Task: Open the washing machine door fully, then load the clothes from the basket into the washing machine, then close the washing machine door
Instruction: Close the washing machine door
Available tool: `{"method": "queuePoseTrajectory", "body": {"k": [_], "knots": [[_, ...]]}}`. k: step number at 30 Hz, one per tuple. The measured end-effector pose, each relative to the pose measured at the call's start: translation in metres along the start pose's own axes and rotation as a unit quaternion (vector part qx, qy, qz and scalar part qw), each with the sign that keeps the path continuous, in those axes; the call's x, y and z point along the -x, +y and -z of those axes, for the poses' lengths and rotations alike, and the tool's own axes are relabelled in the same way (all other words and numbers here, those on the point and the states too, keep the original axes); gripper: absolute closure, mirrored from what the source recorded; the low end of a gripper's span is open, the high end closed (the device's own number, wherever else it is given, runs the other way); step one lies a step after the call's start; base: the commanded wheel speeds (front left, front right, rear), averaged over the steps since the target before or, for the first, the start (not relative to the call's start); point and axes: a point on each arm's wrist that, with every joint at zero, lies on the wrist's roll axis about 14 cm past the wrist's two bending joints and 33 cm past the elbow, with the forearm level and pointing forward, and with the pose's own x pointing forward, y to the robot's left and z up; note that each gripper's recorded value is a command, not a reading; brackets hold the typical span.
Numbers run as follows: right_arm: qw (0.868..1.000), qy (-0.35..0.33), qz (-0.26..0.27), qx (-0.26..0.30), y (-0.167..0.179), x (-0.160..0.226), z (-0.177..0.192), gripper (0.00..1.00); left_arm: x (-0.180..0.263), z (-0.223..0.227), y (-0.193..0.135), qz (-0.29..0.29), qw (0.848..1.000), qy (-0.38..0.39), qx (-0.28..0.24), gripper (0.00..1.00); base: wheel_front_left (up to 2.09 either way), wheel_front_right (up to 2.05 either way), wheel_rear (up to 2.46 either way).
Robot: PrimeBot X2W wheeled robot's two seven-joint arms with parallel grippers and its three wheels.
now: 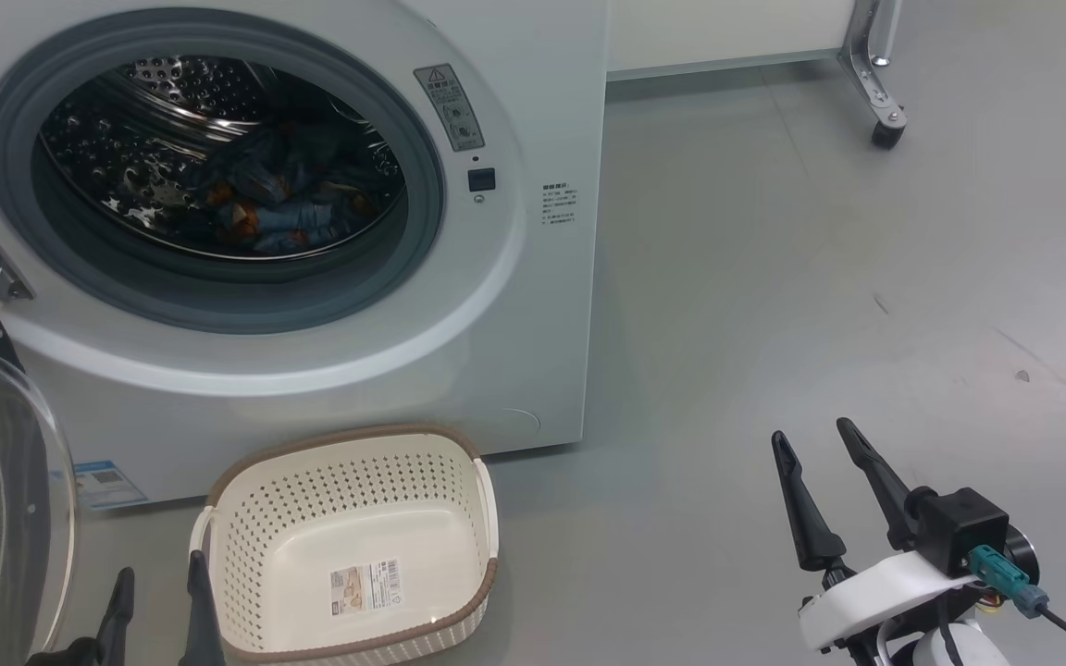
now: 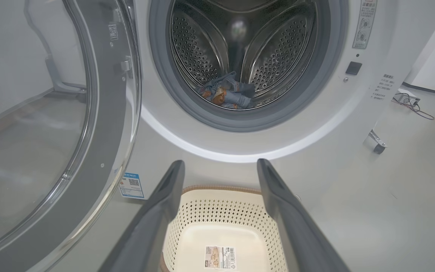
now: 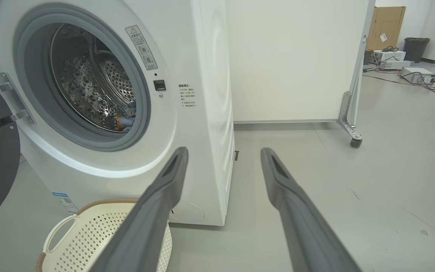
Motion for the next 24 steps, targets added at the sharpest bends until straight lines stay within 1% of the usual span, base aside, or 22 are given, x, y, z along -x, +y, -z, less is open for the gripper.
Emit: {"method": "queuePoseTrajectory", "body": {"k": [12, 24], "knots": [[1.000, 0.003, 0.001, -0.002, 0.0000, -0.0008, 0.0022, 0.00, 0.0001, 0.0015, -0.0023, -0.002, 1.000, 0.002, -0.001, 0.00, -0.74, 0.74, 0.00], [1.000, 0.000, -0.001, -0.002, 0.0010, -0.0006, 0.0002, 0.00, 0.0025, -0.0018, -0.0039, -0.002, 1.000, -0.004, -0.002, 0.00, -0.28, 0.28, 0.00]]}}
